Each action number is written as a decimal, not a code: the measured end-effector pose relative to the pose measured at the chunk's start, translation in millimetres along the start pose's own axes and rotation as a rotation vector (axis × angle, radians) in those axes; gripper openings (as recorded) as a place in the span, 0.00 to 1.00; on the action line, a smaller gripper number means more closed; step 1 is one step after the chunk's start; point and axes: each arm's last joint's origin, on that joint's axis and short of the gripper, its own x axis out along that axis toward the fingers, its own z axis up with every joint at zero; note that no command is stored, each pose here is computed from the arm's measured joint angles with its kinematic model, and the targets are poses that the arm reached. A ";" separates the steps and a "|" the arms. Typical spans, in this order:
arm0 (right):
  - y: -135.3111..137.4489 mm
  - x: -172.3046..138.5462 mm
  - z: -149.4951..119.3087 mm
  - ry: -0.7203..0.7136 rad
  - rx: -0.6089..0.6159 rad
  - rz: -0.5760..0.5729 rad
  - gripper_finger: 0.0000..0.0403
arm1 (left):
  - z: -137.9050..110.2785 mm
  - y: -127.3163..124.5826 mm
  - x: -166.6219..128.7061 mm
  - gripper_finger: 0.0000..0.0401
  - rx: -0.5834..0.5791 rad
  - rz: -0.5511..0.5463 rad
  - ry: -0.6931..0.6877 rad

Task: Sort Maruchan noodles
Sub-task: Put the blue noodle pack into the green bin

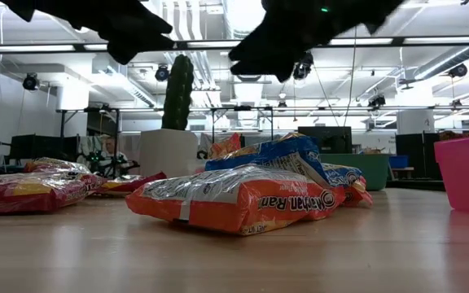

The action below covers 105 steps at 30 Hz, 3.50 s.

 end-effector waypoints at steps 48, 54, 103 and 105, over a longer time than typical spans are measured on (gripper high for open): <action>-11.2 -15.3 -79.4 0.337 0.576 -0.376 0.50 | -39.1 -46.5 100.7 0.41 0.130 -0.082 0.145; -20.8 -19.7 -59.9 0.413 0.596 -0.408 0.50 | -41.0 -55.3 100.5 0.41 0.103 -0.102 0.163; 20.8 14.2 -76.6 0.486 -0.160 -0.163 0.50 | -91.9 -44.0 82.9 0.41 0.107 0.000 0.159; 21.2 15.4 -73.9 0.480 -0.161 -0.164 0.50 | -92.0 -43.9 82.9 0.41 0.108 0.000 0.159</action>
